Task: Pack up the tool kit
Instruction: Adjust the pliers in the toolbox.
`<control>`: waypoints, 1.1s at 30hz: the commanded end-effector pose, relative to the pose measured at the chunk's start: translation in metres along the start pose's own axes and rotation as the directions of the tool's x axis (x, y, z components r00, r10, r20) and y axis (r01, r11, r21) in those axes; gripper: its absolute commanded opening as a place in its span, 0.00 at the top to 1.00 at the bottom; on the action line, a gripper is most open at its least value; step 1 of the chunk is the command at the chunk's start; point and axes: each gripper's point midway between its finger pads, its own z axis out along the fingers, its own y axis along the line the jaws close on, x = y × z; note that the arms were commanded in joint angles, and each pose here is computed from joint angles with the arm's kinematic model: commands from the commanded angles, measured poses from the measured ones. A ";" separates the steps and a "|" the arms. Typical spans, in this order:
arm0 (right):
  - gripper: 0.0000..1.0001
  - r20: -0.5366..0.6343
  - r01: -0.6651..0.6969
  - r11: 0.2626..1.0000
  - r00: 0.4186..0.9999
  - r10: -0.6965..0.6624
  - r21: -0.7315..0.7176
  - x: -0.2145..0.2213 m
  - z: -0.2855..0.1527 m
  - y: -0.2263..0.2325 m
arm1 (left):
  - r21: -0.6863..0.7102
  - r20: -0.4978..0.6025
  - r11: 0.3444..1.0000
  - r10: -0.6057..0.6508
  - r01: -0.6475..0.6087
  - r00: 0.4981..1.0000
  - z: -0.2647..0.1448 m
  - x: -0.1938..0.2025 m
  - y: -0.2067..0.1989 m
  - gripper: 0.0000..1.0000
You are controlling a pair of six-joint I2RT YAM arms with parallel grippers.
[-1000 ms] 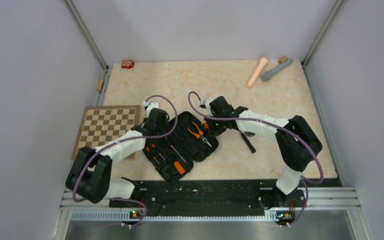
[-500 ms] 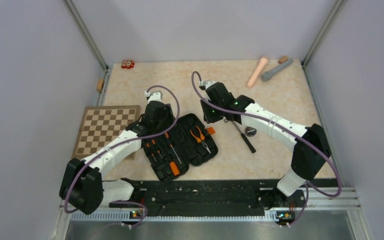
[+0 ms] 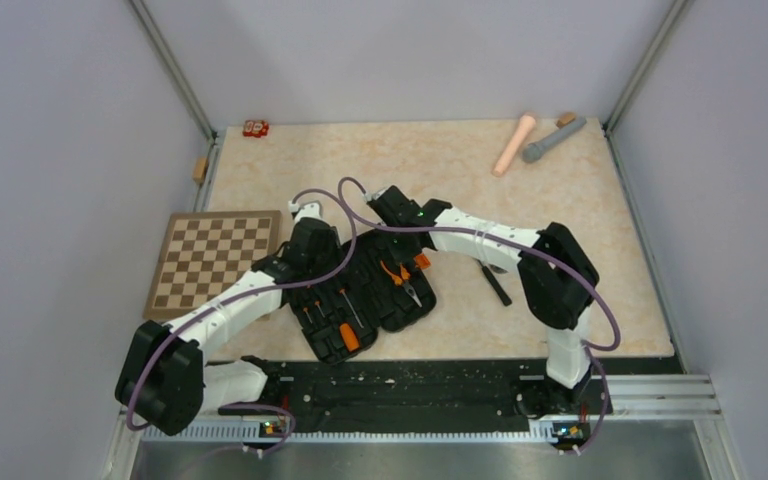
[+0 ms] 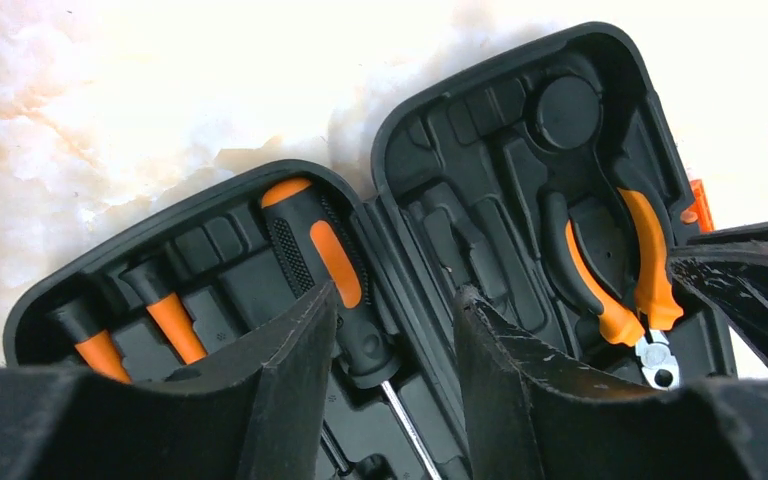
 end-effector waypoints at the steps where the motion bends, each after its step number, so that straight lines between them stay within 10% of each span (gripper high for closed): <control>1: 0.87 0.022 0.007 1.000 1.000 -0.007 0.027 -0.010 0.003 0.001 | 0.058 0.006 0.998 -0.027 0.027 1.000 -0.003 0.000 -0.016 0.49; 24: 1.00 -0.229 -0.290 0.954 0.936 0.266 -0.078 0.101 0.064 -0.013 | 0.083 -0.049 0.995 -0.060 0.064 0.997 0.003 0.024 -0.025 0.52; 33: 1.00 -0.351 -0.225 0.968 0.902 0.250 0.113 0.156 0.081 -0.050 | 0.071 -0.052 0.995 -0.064 0.068 0.997 0.005 0.028 -0.021 0.54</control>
